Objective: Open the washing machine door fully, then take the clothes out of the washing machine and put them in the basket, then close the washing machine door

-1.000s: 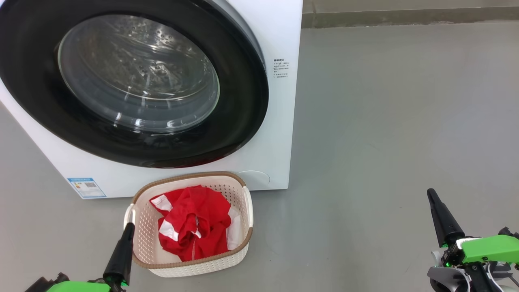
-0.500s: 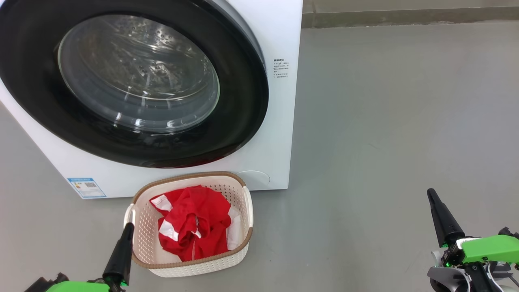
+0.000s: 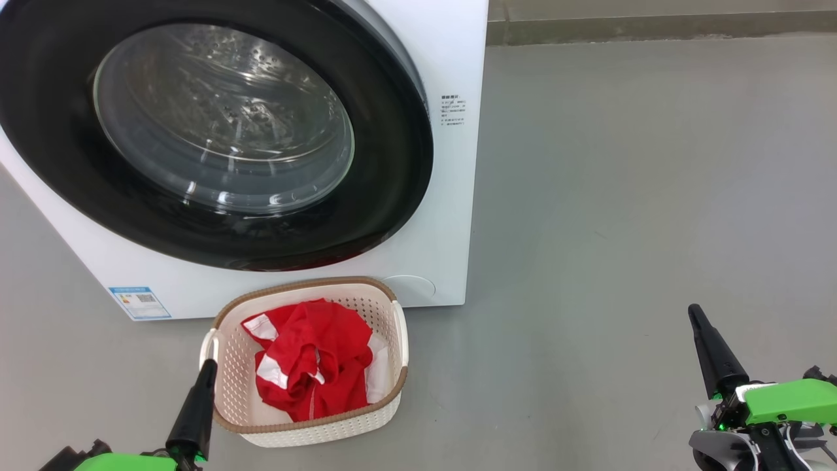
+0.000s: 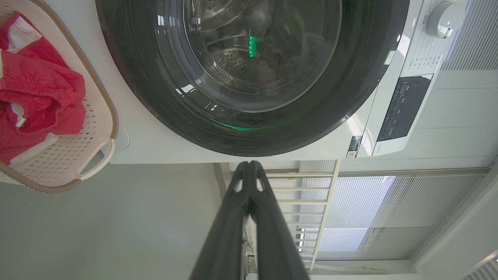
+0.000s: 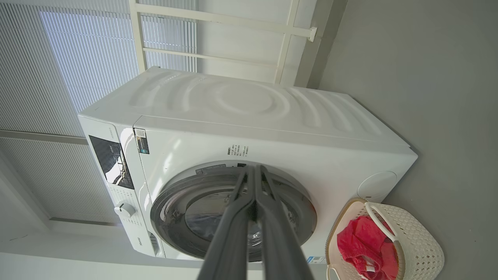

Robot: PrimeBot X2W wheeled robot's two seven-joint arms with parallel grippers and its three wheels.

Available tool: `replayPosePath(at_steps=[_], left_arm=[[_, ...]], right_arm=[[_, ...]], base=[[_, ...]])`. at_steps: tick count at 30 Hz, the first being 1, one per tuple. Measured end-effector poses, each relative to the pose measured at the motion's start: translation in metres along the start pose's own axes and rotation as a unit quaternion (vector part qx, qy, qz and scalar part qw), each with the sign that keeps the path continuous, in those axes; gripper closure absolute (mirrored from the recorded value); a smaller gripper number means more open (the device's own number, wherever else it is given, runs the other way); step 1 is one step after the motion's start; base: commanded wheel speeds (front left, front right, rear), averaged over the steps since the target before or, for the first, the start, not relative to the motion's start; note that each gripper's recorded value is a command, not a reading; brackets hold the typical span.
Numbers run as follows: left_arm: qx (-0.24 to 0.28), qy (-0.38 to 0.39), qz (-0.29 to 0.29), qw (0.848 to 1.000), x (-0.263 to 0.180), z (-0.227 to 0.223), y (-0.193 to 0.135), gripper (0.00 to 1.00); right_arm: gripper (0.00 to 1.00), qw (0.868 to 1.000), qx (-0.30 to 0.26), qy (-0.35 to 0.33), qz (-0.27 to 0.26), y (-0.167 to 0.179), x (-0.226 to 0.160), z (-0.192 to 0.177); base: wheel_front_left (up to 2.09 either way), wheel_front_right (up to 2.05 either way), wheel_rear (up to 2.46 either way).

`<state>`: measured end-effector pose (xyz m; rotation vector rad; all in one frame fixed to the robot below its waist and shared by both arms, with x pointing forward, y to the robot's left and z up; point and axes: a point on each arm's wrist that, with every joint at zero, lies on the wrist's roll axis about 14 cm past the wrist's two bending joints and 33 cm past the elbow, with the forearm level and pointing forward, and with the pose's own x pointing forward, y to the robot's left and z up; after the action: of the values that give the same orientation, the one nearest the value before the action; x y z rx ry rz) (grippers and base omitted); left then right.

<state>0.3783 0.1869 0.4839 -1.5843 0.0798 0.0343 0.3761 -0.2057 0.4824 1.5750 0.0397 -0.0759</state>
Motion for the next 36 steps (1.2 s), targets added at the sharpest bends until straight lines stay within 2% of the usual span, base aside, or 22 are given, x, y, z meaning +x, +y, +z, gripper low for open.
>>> replayPosePath(at_steps=[36], left_arm=[[-0.001,-0.001,0.000,1.000,-0.0001,0.0008,-0.0001,1.00]], right_arm=[[1.00,1.000,0.001,0.000,0.000,0.0000,-0.0001,-0.0001]], base=[[0.00,0.00,0.00]])
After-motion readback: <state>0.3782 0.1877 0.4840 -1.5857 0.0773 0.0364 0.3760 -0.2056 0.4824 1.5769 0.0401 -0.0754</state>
